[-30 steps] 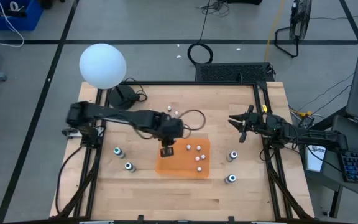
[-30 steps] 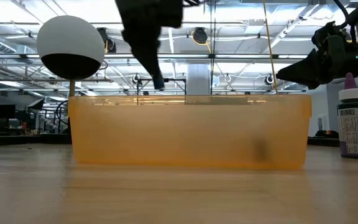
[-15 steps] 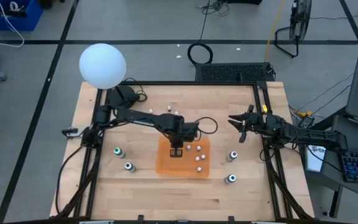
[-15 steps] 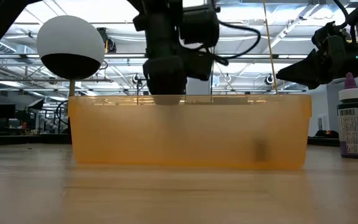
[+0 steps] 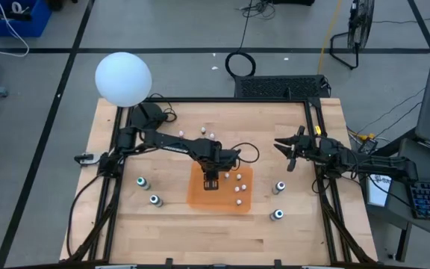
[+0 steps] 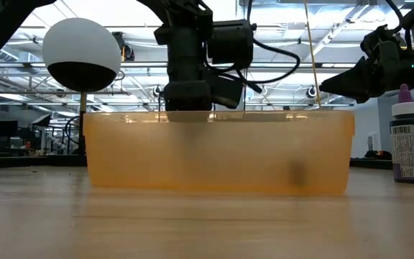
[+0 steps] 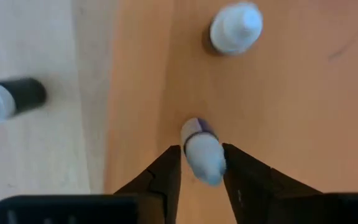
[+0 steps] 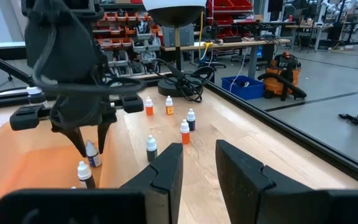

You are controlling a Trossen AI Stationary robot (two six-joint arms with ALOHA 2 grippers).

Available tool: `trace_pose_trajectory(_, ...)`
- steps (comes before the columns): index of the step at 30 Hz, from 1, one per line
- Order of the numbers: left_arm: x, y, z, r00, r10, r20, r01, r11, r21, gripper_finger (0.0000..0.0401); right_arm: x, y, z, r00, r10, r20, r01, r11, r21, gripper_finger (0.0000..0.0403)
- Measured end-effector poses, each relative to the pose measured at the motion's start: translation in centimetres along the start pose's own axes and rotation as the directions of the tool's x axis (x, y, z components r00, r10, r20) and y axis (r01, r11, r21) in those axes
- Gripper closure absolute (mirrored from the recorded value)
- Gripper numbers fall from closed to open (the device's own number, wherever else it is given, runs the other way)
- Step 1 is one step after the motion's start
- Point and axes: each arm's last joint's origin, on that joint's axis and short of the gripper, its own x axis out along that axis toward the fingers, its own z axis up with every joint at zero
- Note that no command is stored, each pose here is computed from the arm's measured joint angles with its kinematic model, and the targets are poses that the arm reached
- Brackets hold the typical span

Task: Pick & Place food coloring
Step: Put the blue food coloring bottle into the orange bin, then put the green food coloring bottle into the orange bin

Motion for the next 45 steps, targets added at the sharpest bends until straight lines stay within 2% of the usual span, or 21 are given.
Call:
trace_pose_trajectory(6,-1.4,0.0,-0.1,1.0,0.0,0.032,0.0,1.0,0.0,0.0255,0.0,0.0,0.0,1.0,0.0,0.0,0.0,1.0,0.0,0.0318)
trace_pose_trajectory(12,-5.3,-0.2,-0.7,0.993,0.021,0.116,-0.023,1.0,0.01,0.0254,0.0,0.0,0.0,1.0,0.0,0.0,0.0,1.0,0.0,0.0317)
trace_pose_trajectory(14,-6.8,0.0,-0.9,0.982,0.103,0.158,-0.107,0.994,0.014,0.0254,0.0,0.0,0.0,1.0,0.0,0.001,0.0,1.0,0.0,0.0318)
trace_pose_trajectory(17,-8.4,1.1,-0.9,0.936,0.277,0.218,-0.284,0.959,0.001,0.0254,0.0,0.0,0.0,1.0,0.0,0.0,0.0,1.0,0.0,0.0318)
trace_pose_trajectory(18,-8.7,1.8,-0.9,0.927,0.294,0.232,-0.301,0.954,-0.005,0.0254,0.0,0.0,0.0,1.0,0.0,0.0,0.0,1.0,0.0,0.0318)
trace_pose_trajectory(23,-7.5,5.8,-0.5,0.958,0.185,0.219,-0.174,0.982,-0.067,0.0254,0.0,0.0,0.0,1.0,0.0,0.0,0.0,1.0,0.0,0.0317)
trace_pose_trajectory(29,-5.0,9.2,-0.3,0.971,0.162,0.176,-0.139,0.98,-0.14,0.0254,0.0,0.0,0.0,1.0,0.0,0.001,0.0,1.0,0.0,0.0317)
trace_pose_trajectory(37,-2.8,9.1,0.3,0.981,0.11,0.162,-0.094,0.99,-0.103,0.0253,0.0,0.0,0.0,1.0,0.0,0.002,0.0,1.0,0.0,0.0319)
trace_pose_trajectory(45,-2.7,8.4,0.4,0.982,0.105,0.157,-0.094,0.993,-0.071,0.0253,0.0,0.0,0.0,1.0,0.0,0.001,0.0,1.0,0.0,0.0317)
